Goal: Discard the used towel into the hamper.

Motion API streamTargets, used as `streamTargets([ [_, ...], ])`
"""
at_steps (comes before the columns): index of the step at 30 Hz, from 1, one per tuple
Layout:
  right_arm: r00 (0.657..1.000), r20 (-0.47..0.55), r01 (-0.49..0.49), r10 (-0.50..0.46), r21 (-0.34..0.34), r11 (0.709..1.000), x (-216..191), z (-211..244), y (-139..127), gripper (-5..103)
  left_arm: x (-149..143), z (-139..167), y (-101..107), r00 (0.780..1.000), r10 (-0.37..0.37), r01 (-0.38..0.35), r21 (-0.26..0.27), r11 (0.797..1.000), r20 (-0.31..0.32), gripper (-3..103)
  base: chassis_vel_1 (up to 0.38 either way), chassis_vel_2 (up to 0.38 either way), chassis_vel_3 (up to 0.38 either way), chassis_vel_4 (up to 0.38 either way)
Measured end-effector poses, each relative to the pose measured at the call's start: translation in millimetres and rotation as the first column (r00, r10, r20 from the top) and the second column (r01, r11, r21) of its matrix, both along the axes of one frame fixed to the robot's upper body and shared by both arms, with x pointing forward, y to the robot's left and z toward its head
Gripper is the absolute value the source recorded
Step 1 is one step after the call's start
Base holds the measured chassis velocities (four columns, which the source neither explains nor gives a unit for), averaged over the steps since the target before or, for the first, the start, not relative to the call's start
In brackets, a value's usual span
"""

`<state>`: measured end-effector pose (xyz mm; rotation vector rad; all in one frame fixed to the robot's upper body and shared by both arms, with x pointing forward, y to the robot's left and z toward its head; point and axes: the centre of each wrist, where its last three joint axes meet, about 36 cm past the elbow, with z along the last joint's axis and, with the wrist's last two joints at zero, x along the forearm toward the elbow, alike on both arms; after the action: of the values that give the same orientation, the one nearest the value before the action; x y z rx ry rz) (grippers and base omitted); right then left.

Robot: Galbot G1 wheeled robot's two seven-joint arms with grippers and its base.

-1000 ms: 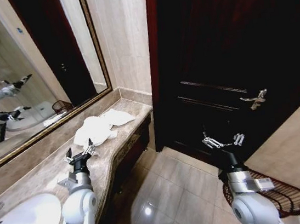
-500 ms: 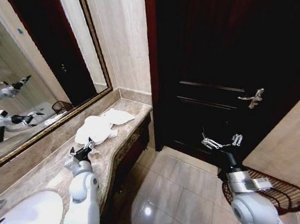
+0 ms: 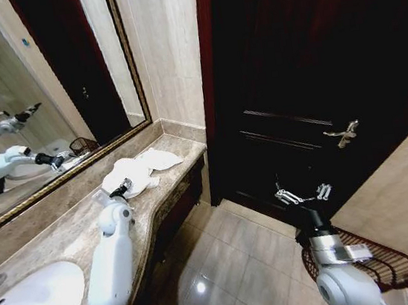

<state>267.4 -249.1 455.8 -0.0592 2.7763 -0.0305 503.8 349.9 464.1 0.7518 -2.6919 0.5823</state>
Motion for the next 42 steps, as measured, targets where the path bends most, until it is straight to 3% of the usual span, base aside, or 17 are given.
streamTargets([
  [2, 1.0, 0.001, 0.001, -0.001, 0.0, 1.0, 0.3, -0.4, 0.2, 100, 2.1, -2.9, 2.4, 1.0, -0.002, 0.002, 0.001, 1.0, -0.006, 98, 0.0, 0.0, 0.0, 0.0],
  [6, 1.0, -0.001, -0.001, 0.001, -0.003, 1.0, -1.0, -3.0, 0.2, 100, 6.0, -10.7, 7.8, 1.0, -0.016, 0.016, 0.0, 1.0, -0.007, 84, 0.0, 0.0, 0.0, 0.0],
  [8, 1.0, 0.0, 0.0, 0.0, -0.003, 1.0, -1.0, -3.1, 0.0, 100, 6.7, -11.5, 7.8, 1.0, -0.018, 0.018, -0.002, 1.0, -0.004, 84, 0.0, 0.0, 0.0, 0.0],
  [11, 1.0, 0.005, 0.001, -0.001, -0.004, 1.0, 0.2, -2.1, -0.9, 100, 6.0, -13.1, 6.7, 1.0, -0.023, 0.023, 0.001, 1.0, 0.01, 70, 0.0, 0.0, 0.0, 0.0],
  [13, 1.0, 0.006, 0.0, 0.0, -0.005, 1.0, 0.9, -2.1, -1.2, 100, 4.9, -13.2, 6.0, 1.0, -0.028, 0.028, 0.003, 1.0, 0.014, 70, 0.0, 0.0, 0.0, 0.0],
  [17, 1.0, 0.007, 0.001, -0.001, -0.001, 1.0, 1.7, -2.6, -0.8, 100, 2.5, -13.7, 5.8, 0.999, -0.036, 0.035, 0.009, 0.999, 0.021, 55, 0.0, 0.0, 0.0, 0.0],
  [22, 1.0, 0.005, 0.001, -0.001, -0.001, 1.0, 1.9, -3.8, -1.3, 100, 2.6, -14.5, 6.8, 0.999, -0.034, 0.033, 0.005, 0.999, 0.022, 46, 0.0, 0.0, 0.0, 0.0],
  [30, 1.0, 0.006, 0.0, 0.0, 0.0, 1.0, 4.0, -4.6, -2.8, 100, 1.2, -13.1, 8.2, 0.999, -0.034, 0.035, -0.01, 0.999, 0.029, 19, 0.0, 0.0, 0.0, 0.0],
  [32, 1.0, 0.006, 0.0, 0.0, 0.001, 1.0, 4.1, -4.9, -2.7, 100, 1.0, -13.2, 8.5, 0.999, -0.034, 0.034, -0.01, 0.999, 0.029, 19, 0.0, 0.0, 0.0, 0.0],
  [38, 1.0, 0.002, 0.003, -0.003, 0.003, 1.0, 4.6, -9.2, -3.0, 100, -0.7, -15.5, 9.3, 0.999, -0.036, 0.036, -0.01, 0.999, 0.035, 3, 0.0, 0.0, 0.0, 0.0],
  [42, 1.0, 0.015, -0.001, 0.001, -0.022, 1.0, 4.3, -10.3, -3.4, 100, -2.6, -19.1, 8.2, 0.997, -0.039, 0.04, -0.016, 0.999, 0.061, 3, 0.0, 0.0, 0.0, 0.0],
])
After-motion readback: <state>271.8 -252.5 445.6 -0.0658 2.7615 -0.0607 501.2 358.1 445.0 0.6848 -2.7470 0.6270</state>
